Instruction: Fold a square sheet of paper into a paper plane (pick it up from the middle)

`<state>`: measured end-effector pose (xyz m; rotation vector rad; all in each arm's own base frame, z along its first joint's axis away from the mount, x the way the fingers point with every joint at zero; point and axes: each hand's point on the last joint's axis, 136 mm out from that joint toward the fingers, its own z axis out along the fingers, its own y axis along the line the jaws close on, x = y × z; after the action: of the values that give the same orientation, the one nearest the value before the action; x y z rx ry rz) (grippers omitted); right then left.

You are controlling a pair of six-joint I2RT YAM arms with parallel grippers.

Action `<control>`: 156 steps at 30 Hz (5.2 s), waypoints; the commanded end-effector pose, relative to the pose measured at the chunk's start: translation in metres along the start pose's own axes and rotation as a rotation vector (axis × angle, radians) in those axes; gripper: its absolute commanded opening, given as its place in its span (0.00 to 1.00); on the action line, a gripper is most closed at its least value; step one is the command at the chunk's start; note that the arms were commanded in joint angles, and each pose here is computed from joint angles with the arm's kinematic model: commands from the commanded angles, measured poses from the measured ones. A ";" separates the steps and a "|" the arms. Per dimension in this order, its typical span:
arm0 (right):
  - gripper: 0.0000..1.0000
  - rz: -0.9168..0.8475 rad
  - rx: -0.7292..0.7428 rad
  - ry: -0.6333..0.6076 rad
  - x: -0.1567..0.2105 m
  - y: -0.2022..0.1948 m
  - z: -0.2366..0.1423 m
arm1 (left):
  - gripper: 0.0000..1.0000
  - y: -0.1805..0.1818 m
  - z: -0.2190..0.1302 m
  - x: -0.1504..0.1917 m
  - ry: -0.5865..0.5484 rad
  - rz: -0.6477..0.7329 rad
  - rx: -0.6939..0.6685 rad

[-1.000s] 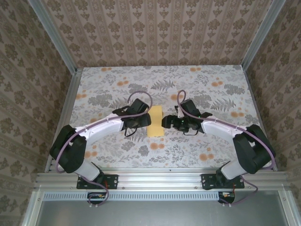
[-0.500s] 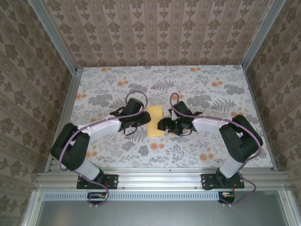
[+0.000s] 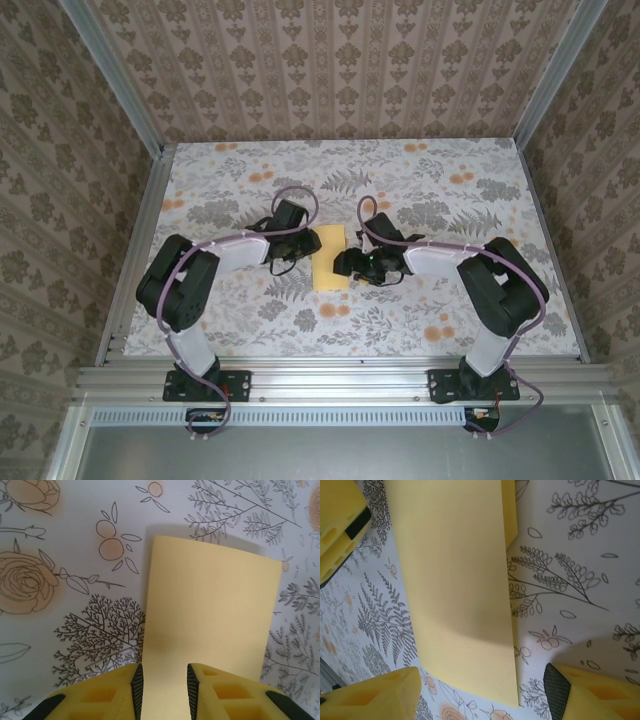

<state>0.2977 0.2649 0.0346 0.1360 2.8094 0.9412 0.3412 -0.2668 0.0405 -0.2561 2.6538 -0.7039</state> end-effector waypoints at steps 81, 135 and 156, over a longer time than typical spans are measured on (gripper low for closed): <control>0.00 0.096 -0.069 0.198 0.055 -0.018 -0.020 | 0.30 -0.034 -0.025 0.012 0.002 0.064 0.166; 0.00 0.167 -0.109 0.106 -0.010 0.008 0.017 | 0.15 0.002 0.033 0.045 0.118 0.091 -0.032; 0.01 0.168 -0.113 0.122 -0.011 0.004 0.030 | 0.15 0.002 0.035 0.048 0.126 0.094 -0.034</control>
<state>0.3085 0.2794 0.0170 0.3260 2.8881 1.1819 0.3275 -0.3041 0.0219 -0.1176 2.6776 -0.7675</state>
